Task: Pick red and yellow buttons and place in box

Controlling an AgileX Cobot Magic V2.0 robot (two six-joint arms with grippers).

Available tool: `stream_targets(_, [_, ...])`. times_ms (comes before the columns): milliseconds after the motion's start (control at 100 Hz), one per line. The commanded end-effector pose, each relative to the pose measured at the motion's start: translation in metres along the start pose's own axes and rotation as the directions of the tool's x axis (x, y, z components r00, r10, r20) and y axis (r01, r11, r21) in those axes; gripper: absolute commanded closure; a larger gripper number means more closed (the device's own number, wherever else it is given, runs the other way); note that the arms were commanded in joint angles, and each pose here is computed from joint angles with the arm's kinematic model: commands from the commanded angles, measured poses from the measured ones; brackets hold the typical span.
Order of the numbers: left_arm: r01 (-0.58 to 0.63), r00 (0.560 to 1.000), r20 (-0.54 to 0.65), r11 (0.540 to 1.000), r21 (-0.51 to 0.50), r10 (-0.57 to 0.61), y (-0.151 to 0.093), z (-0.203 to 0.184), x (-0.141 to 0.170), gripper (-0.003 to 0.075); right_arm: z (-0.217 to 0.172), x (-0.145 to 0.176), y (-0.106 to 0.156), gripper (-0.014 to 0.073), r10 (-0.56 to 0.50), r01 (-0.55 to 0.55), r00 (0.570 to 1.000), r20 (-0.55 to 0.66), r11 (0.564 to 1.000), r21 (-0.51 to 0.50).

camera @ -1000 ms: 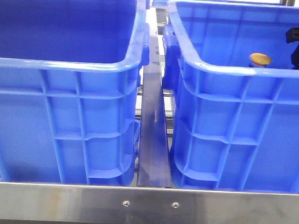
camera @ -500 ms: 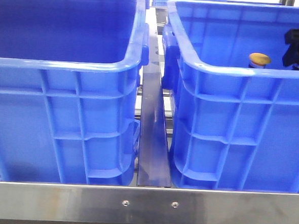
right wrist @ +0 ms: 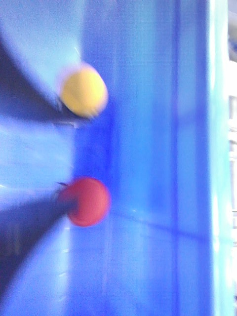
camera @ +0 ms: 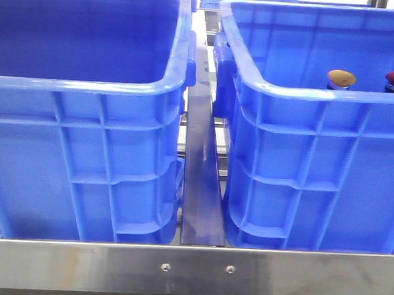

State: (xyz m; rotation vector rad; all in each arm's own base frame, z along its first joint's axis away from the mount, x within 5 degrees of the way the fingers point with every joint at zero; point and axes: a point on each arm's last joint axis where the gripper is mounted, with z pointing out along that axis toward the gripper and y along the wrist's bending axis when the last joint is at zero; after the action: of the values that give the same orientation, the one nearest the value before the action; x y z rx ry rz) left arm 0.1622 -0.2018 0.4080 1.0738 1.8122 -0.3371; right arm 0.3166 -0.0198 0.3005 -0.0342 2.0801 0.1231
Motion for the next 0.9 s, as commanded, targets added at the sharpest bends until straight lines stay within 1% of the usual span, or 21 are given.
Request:
stream_targets(0, [0.013, 0.989, 0.148, 1.000, 0.001, -0.013, 0.001, -0.018, -0.014, 0.0108, -0.038, -0.016, 0.004, 0.0595, -0.021, 0.018, 0.993, 0.120, 0.999, 0.028])
stream_targets(20, [0.016, 0.988, 0.151, 1.000, 0.004, -0.017, 0.000, -0.018, -0.012, 0.0134, -0.042, -0.016, 0.005, 0.0620, -0.023, 0.019, 0.992, 0.126, 0.999, 0.029])
stream_targets(30, [0.019, 0.988, 0.154, 1.000, 0.007, -0.020, 0.000, -0.018, -0.011, 0.0154, -0.048, -0.016, 0.006, 0.0657, -0.026, 0.022, 0.990, 0.139, 0.999, 0.029])
stream_targets(50, [0.024, 0.987, 0.156, 1.000, 0.012, -0.025, -0.001, -0.017, -0.010, 0.0176, -0.052, -0.014, 0.007, 0.0671, -0.024, 0.020, 0.990, 0.141, 0.999, 0.028])
stream_targets(100, [0.031, 0.985, 0.167, 0.999, 0.019, -0.034, -0.003, -0.017, -0.006, 0.0279, -0.066, -0.014, 0.010, 0.0658, -0.030, 0.026, 0.986, 0.166, 0.999, 0.025])
stream_targets(120, [0.031, 0.985, 0.171, 0.999, 0.019, -0.034, -0.003, -0.018, -0.004, 0.0307, -0.071, -0.012, 0.012, 0.0659, -0.031, 0.028, 0.984, 0.173, 0.999, 0.024])
stream_targets(160, [0.030, 0.983, 0.180, 0.999, 0.019, -0.033, -0.004, -0.018, -0.002, 0.0395, -0.080, -0.009, 0.014, 0.0662, -0.035, 0.032, 0.982, 0.184, 0.999, 0.020])
stream_targets(170, [0.030, 0.984, 0.176, 0.999, 0.020, -0.033, -0.004, -0.017, 0.000, 0.0426, -0.087, -0.010, 0.016, 0.0663, -0.039, 0.036, 0.979, 0.202, 0.999, 0.020])
stream_targets(190, [0.031, 0.983, 0.183, 0.999, 0.021, -0.034, -0.005, -0.018, 0.001, 0.0456, -0.090, -0.008, 0.017, 0.0662, -0.040, 0.038, 0.978, 0.204, 0.999, 0.016])
stream_targets(230, [0.032, 0.980, 0.196, 0.999, 0.022, -0.036, -0.005, -0.019, 0.003, 0.0549, -0.099, -0.005, 0.020, 0.0662, -0.044, 0.043, 0.976, 0.213, 0.999, 0.009])
stream_targets(240, [0.032, 0.980, 0.195, 0.999, 0.023, -0.036, -0.005, -0.019, 0.004, 0.0579, -0.106, -0.006, 0.021, 0.0662, -0.048, 0.048, 0.972, 0.231, 0.999, 0.009])
stream_targets(260, [0.036, 0.979, 0.201, 0.999, 0.026, -0.041, -0.006, -0.019, 0.006, 0.0608, -0.109, -0.003, 0.023, 0.0662, -0.050, 0.050, 0.971, 0.233, 0.999, 0.005])
stream_targets(290, [0.038, 0.977, 0.208, 0.999, 0.028, -0.043, -0.006, -0.019, 0.007, 0.0680, -0.119, -0.001, 0.025, 0.0662, -0.053, 0.054, 0.966, 0.253, 0.999, 0.001])
stream_targets(300, [0.040, 0.976, 0.212, 0.999, 0.029, -0.045, -0.007, -0.020, 0.007, 0.0693, -0.118, 0.001, 0.025, 0.0662, -0.051, 0.053, 0.968, 0.246, 0.999, 0.000])
stream_targets(310, [0.040, 0.976, 0.213, 0.999, 0.029, -0.045, -0.007, -0.019, 0.008, 0.0720, -0.125, 0.000, 0.027, 0.0662, -0.054, 0.056, 0.963, 0.265, 0.998, 0.001])
stream_targets(330, [0.041, 0.974, 0.221, 0.999, 0.030, -0.047, -0.007, -0.020, 0.009, 0.0743, -0.128, 0.003, 0.027, 0.0662, -0.054, 0.056, 0.962, 0.269, 0.998, 0.001])
stream_targets(510, [0.046, 0.959, 0.280, 0.998, 0.033, -0.053, -0.010, -0.025, 0.023, 0.0739, -0.166, 0.025, 0.035, 0.0662, -0.070, 0.064, 0.929, 0.364, 0.998, 0.028])
stream_targets(620, [0.061, 0.946, 0.316, 0.997, 0.044, -0.072, -0.014, -0.029, 0.036, 0.0739, -0.189, 0.043, 0.040, 0.0662, -0.083, 0.074, 0.902, 0.423, 0.997, 0.037])
stream_targets(720, [0.063, 0.935, 0.348, 0.997, 0.045, -0.075, -0.017, -0.032, 0.050, 0.0739, -0.199, 0.062, 0.044, 0.0662, -0.089, 0.080, 0.890, 0.447, 0.996, 0.038])
stream_targets(890, [0.092, 0.924, 0.366, 0.994, 0.063, -0.109, -0.023, -0.038, 0.079, 0.0739, -0.211, 0.092, 0.047, 0.0662, -0.097, 0.088, 0.871, 0.482, 0.995, 0.041])
